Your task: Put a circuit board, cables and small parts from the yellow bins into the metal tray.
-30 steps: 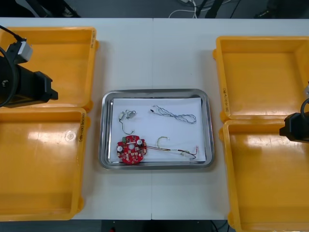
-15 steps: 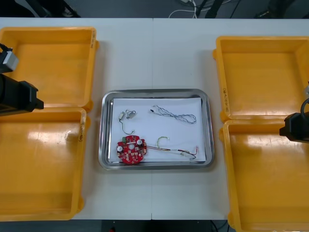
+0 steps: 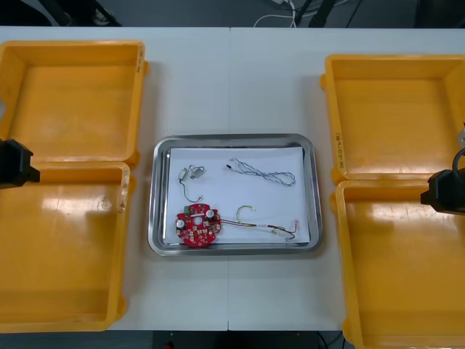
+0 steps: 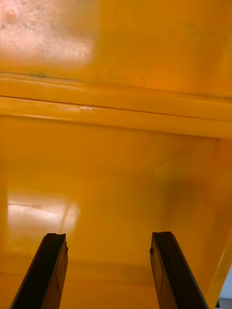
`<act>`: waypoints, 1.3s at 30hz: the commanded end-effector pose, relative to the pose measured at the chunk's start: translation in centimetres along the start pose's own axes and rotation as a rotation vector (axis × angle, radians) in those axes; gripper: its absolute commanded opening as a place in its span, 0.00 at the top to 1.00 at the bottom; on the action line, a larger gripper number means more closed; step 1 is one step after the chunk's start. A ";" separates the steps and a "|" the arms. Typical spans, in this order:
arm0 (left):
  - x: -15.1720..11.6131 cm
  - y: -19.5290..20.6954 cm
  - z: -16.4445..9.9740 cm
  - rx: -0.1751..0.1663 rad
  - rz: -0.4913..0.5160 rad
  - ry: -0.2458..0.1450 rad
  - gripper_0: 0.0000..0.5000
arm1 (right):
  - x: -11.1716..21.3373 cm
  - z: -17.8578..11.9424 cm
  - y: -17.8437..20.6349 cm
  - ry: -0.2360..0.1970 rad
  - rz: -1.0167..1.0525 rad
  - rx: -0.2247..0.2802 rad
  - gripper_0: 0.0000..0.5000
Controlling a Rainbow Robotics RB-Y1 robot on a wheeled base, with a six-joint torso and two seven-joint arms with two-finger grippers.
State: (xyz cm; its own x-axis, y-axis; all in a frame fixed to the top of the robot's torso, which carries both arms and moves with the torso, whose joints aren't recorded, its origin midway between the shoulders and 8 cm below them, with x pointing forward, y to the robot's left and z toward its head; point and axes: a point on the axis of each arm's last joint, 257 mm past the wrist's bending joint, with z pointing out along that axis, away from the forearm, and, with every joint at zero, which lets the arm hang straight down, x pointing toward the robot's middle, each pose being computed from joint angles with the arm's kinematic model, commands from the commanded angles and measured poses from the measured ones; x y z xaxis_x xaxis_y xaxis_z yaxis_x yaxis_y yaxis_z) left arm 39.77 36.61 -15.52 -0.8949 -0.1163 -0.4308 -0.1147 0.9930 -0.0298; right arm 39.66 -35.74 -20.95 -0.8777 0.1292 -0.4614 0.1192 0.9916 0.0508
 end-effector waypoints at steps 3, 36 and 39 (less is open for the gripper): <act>0.5 2.7 -1.2 -0.029 0.106 0.019 0.00 | 0.4 0.1 0.3 0.007 0.018 -0.003 0.00; 0.9 4.7 -0.7 -0.054 0.204 0.033 0.00 | 0.4 0.1 0.3 0.007 0.018 -0.003 0.00; 0.9 4.8 -0.7 -0.057 0.204 0.033 0.00 | 0.4 0.1 0.3 0.007 0.018 -0.003 0.00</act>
State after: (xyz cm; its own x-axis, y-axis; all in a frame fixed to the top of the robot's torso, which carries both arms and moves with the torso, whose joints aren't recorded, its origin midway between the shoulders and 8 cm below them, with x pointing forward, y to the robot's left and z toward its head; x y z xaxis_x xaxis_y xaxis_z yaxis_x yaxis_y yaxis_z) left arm 38.09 38.94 -16.84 -0.9265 -0.0142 -0.3761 -0.0212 0.9997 0.0145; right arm 39.66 -35.74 -20.96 -0.8778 0.1293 -0.4612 0.1193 0.9916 0.0509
